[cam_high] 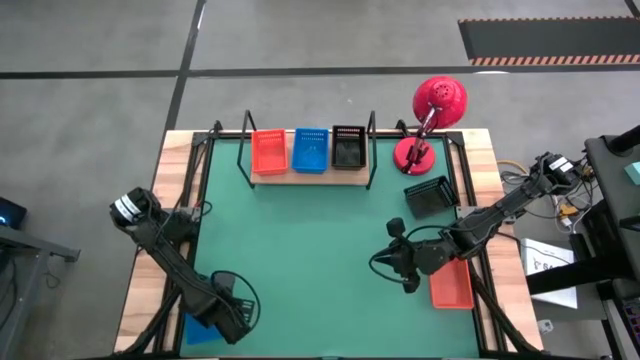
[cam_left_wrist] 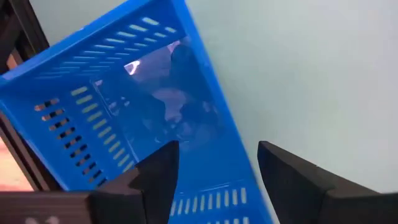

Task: Stack baskets on shelf by color
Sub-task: Stack the blue basket on top of the blue baskets on the shelf

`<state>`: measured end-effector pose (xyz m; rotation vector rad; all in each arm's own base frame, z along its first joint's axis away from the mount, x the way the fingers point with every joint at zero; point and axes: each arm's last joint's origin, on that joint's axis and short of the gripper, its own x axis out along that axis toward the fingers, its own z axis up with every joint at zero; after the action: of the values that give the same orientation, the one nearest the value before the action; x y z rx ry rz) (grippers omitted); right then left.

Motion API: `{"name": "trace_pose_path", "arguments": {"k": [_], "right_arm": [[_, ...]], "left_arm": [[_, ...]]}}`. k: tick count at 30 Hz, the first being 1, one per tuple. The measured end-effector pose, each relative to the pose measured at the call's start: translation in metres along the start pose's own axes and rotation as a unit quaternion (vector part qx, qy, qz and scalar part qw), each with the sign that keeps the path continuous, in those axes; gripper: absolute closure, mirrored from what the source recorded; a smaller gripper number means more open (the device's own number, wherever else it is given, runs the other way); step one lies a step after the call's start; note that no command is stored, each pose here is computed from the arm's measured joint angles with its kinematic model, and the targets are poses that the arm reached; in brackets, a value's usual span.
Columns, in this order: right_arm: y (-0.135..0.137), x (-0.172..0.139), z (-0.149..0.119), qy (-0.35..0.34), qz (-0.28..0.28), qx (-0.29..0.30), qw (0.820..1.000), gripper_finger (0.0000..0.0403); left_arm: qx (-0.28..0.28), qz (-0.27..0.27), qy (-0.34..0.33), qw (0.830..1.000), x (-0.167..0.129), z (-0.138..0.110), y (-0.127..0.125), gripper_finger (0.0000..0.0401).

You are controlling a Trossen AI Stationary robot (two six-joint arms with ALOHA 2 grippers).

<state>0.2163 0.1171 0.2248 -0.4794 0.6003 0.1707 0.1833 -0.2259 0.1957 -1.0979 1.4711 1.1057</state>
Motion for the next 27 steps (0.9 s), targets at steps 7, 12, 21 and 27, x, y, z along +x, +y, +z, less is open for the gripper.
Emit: {"name": "trace_pose_path", "arguments": {"k": [7,12,21,27], "right_arm": [[0.000,0.000,0.000,-0.001,0.000,0.005,1.000,0.0376],[0.000,0.000,0.000,-0.001,0.000,0.005,1.000,0.0376],[0.000,0.000,0.000,-0.001,-0.001,-0.002,1.000,0.0376],[0.000,0.000,0.000,-0.002,-0.001,0.001,1.000,0.0376]], "left_arm": [[0.015,0.015,-0.012,1.000,0.011,0.006,0.004,0.0241],[0.031,0.021,-0.016,0.999,0.015,0.008,0.006,0.0319],[0.204,-0.026,-0.040,0.978,0.003,0.016,-0.011,0.0394],[0.482,-0.141,-0.128,0.855,-0.011,0.035,-0.053,0.0400]]}}
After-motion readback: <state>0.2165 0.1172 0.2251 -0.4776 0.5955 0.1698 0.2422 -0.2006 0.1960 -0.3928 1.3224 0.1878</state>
